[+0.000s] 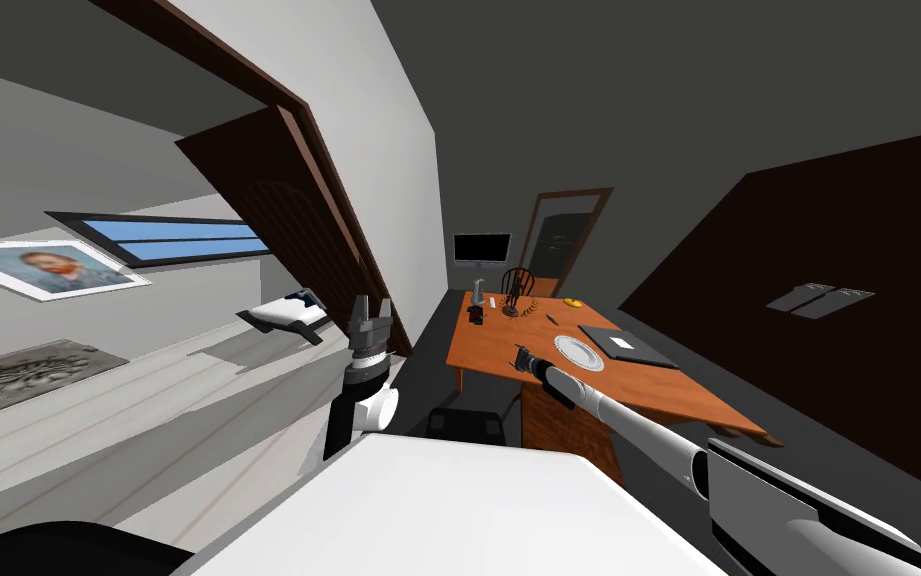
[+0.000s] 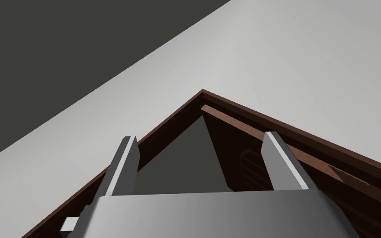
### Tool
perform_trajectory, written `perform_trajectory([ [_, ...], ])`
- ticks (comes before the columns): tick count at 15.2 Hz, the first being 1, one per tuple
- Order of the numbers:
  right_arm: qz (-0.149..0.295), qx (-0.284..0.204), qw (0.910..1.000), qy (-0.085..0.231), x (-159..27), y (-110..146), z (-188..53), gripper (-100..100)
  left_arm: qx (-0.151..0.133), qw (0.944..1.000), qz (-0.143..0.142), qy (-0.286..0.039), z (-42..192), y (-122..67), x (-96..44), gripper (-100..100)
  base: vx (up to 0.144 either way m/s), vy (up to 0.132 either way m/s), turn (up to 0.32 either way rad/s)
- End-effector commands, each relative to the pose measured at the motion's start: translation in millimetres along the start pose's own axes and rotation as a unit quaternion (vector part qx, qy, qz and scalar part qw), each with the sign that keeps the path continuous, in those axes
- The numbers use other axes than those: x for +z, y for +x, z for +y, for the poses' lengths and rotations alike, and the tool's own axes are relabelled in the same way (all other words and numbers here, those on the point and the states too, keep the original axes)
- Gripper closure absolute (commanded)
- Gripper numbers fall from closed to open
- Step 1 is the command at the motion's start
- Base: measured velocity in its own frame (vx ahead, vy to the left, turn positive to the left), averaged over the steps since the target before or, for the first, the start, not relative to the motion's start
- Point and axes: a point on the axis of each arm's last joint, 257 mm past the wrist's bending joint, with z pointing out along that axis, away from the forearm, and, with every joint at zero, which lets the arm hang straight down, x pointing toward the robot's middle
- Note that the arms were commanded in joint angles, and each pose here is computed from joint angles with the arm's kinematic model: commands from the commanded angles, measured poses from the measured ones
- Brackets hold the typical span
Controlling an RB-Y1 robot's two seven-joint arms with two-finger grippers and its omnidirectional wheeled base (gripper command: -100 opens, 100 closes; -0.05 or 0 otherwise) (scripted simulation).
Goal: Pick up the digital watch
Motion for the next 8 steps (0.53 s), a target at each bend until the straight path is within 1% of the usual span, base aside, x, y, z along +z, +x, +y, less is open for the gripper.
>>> perform_trajectory([
  [1, 0.0, 0.0, 1.0, 0.0, 0.0, 0.0, 0.0, -100, 0.0, 1.0, 0.0, 0.0, 0.0, 0.0, 0.0, 0, 0.0, 0.0, 0.0],
  [3, 0.0, 0.0, 1.0, 0.0, 0.0, 0.0, 0.0, -100, 0.0, 1.0, 0.0, 0.0, 0.0, 0.0, 0.0, 0, 0.0, 0.0, 0.0],
  [4, 0.017, -0.017, 0.9997, 0.0, -2.2, 16.2, -4.4, -100, 0.0, 1.0, 0.0, 0.0, 0.0, 0.0, 0.0, 0, -0.033, -0.017, 0.108],
  [6, 0.02, -0.02, 0.9996, 0.001, -2.8, 19.4, -6.5, -100, 0.0, 1.0, 0.0, 0.0, 0.0, 0.0, 0.1, 0, -0.046, -0.023, 0.152],
  [8, 0.02, -0.02, 0.9996, 0.001, -2.8, 19.4, -6.5, -100, 0.0, 1.0, 0.0, 0.0, 0.0, 0.0, 0.0, 0, -0.012, -0.006, 0.038],
])
